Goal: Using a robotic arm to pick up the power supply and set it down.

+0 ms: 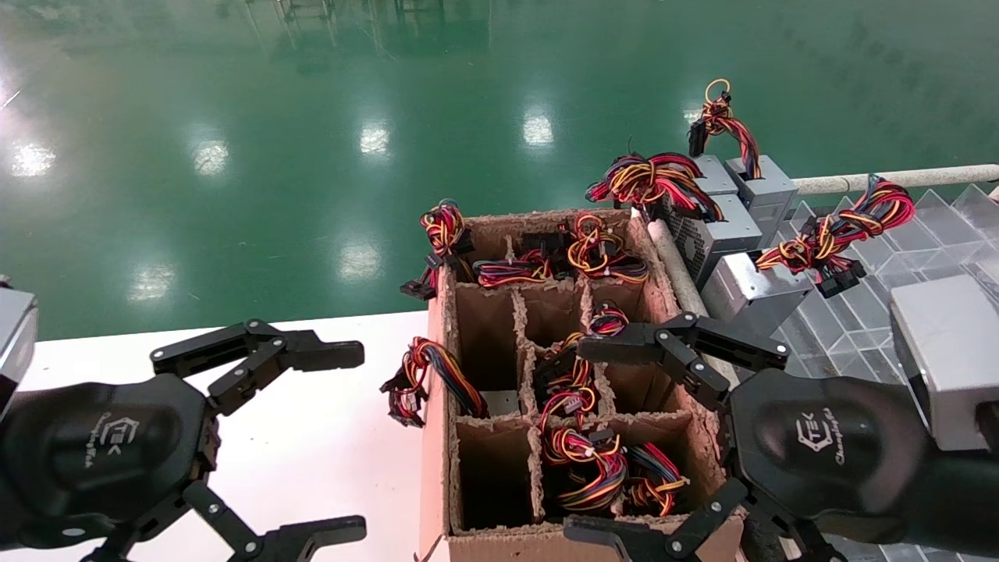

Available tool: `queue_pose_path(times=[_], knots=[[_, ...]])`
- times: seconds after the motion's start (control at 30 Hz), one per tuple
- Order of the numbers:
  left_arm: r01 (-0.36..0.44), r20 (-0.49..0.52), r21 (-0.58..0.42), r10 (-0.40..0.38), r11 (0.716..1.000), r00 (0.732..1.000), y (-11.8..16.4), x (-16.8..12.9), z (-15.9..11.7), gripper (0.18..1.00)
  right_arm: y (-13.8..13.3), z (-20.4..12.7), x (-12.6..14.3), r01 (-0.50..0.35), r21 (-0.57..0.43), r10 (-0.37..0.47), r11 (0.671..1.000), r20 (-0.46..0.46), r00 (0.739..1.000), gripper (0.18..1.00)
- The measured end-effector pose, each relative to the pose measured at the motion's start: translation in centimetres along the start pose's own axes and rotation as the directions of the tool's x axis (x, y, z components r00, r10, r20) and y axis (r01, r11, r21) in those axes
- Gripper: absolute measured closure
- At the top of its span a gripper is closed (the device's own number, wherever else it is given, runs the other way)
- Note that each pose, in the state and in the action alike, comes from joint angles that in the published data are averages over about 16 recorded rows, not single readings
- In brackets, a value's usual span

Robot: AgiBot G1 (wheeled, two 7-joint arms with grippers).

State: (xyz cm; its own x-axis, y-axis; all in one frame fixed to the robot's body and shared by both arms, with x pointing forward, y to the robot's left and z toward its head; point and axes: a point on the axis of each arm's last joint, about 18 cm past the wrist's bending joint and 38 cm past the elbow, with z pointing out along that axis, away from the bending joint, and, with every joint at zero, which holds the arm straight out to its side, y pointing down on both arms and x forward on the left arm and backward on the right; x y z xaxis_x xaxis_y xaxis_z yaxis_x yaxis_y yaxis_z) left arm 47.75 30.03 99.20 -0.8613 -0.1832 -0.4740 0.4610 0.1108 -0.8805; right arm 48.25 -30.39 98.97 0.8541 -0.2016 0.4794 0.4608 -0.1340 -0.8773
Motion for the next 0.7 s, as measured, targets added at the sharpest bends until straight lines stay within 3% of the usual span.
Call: queue_pose_path(times=[0.37,0.7], knots=[[0.000,0.000,0.000,0.000,1.000,1.000,0.0,0.0,0.0,0.242,3.3,-0.1,2.4,-0.081,-0.133,0.065,0.988,-0.122,0.990,0.179],[0.000,0.000,0.000,0.000,1.000,1.000,0.0,0.0,0.0,0.403,7.1,0.1,3.2,-0.205,-0.246,0.160,0.947,-0.191,0.968,0.182]])
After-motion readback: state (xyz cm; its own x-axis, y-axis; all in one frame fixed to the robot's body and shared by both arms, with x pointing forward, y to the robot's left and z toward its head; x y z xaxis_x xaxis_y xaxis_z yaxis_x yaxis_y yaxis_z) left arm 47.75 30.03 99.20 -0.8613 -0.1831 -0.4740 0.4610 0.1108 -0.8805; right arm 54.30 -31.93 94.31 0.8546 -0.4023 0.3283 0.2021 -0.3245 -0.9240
